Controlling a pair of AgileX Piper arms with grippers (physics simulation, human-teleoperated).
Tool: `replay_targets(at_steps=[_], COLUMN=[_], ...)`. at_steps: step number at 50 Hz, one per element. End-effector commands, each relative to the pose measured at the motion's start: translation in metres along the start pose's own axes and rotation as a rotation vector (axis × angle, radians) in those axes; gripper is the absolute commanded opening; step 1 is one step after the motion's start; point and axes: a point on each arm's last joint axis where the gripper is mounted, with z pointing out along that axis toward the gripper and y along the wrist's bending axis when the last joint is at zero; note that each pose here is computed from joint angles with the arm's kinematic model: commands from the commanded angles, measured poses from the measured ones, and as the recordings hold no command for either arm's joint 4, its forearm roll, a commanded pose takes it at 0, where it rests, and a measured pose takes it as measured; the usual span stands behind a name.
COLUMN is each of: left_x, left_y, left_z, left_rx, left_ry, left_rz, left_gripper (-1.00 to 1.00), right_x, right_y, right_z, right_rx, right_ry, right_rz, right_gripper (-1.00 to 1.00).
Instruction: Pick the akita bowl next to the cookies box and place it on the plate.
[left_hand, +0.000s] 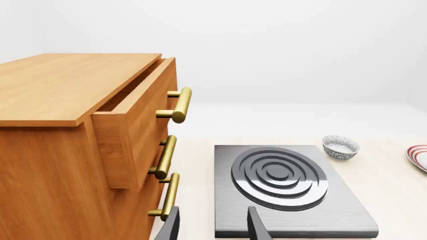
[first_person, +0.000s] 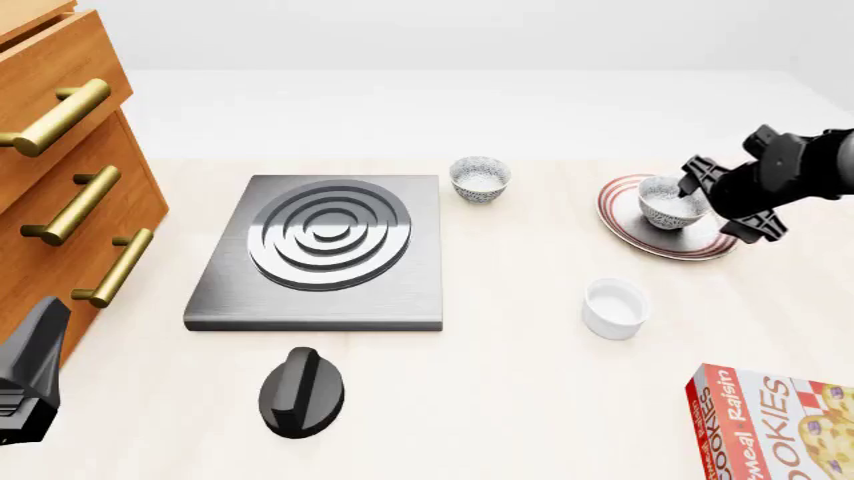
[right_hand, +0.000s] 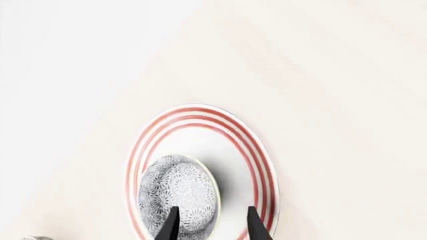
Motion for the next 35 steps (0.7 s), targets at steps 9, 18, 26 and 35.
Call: replay_targets(at_steps=[9, 18, 26, 35], left_x=[0.0, 0.0, 0.0, 0.0], left_y=[0.0, 0.0, 0.0, 0.0], left_z=[0.0, 0.0, 0.0, 0.0], left_rx=[0.0, 0.0, 0.0, 0.0], left_ry=[0.0, 0.0, 0.0, 0.0], left_rz=[0.0, 0.0, 0.0, 0.0], left_gripper=[1.0, 1.0, 1.0, 1.0], right_x=[0.01, 0.018, 0.023, 0.036], right_y=[-0.003, 0.001, 0.001, -0.002], right_z=[-0.038, -0.059, -0.087, -0.112], right_rx=[-0.015, -0.04, -0.063, -0.09], right_ry=[-0.012, -0.022, -0.041, -0.058], right_rz=[-0.016, -0.04, -0.072, -0.111], right_gripper=[1.0, 1.0, 1.0, 1.0])
